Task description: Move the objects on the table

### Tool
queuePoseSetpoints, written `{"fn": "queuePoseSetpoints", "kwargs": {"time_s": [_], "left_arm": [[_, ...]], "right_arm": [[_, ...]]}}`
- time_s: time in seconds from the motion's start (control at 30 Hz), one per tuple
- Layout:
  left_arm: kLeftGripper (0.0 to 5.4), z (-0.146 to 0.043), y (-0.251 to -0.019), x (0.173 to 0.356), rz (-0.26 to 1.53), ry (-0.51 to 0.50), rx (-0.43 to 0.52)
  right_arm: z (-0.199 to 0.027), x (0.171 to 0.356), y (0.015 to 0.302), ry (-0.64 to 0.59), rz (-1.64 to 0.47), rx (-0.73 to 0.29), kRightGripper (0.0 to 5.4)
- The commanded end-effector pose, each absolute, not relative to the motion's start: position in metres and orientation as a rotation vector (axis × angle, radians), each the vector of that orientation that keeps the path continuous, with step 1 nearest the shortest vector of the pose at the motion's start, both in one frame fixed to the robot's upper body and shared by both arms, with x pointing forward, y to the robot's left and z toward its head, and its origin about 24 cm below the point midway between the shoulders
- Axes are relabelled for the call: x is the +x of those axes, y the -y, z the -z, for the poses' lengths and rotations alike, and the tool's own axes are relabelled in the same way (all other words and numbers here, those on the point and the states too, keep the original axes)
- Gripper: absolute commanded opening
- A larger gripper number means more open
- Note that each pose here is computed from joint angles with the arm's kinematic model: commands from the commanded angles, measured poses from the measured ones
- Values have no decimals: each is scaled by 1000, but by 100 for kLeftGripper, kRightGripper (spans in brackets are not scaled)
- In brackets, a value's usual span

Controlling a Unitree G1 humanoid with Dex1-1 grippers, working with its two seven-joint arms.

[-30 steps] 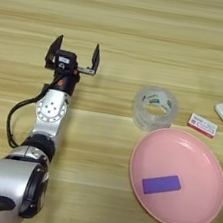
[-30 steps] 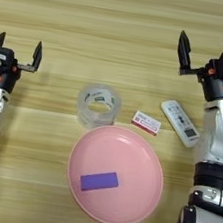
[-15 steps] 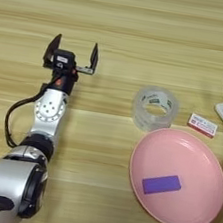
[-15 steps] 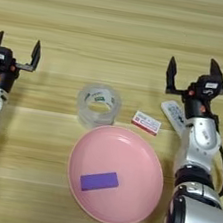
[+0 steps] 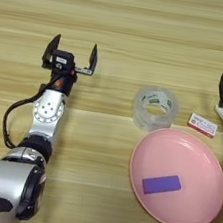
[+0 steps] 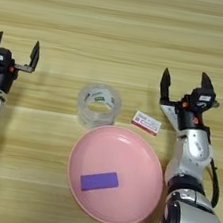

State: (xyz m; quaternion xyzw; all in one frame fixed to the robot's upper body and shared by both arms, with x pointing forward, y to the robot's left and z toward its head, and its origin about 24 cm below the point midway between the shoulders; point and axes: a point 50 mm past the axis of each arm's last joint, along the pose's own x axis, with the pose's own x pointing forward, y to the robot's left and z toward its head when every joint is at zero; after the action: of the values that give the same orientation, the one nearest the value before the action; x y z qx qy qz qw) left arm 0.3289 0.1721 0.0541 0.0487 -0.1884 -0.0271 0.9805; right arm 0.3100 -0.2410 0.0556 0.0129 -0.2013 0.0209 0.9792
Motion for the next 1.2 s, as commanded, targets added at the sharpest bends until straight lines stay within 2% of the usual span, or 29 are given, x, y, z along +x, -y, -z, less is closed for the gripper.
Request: {"fn": "queuePoseSetpoints", "kwargs": {"time_s": [0.03, 0.37, 0.53, 0.63, 0.73, 0.83, 1.0, 1.2], "left_arm": [[540, -56, -174, 329, 59, 390, 116], [540, -59, -173, 330, 97, 396, 114], [540, -67, -164, 336, 249, 381, 150], [540, -71, -152, 340, 427, 333, 166], [540, -84, -141, 341, 546, 367, 247], [540, -92, -127, 341, 669, 372, 274], [540, -106, -101, 344, 820, 352, 234], [540, -108, -74, 342, 972, 282, 221]], "right_arm": [[-55, 309, 239, 418, -39, 36, 538], [-55, 308, 234, 431, -33, 6, 538], [-55, 309, 234, 429, -17, -5, 538], [-54, 309, 234, 421, -4, -11, 538], [-53, 310, 234, 406, 14, -27, 538], [-52, 311, 234, 391, 28, -39, 538], [-53, 311, 231, 393, 53, -105, 538], [-51, 313, 228, 372, 83, -177, 538]]}}
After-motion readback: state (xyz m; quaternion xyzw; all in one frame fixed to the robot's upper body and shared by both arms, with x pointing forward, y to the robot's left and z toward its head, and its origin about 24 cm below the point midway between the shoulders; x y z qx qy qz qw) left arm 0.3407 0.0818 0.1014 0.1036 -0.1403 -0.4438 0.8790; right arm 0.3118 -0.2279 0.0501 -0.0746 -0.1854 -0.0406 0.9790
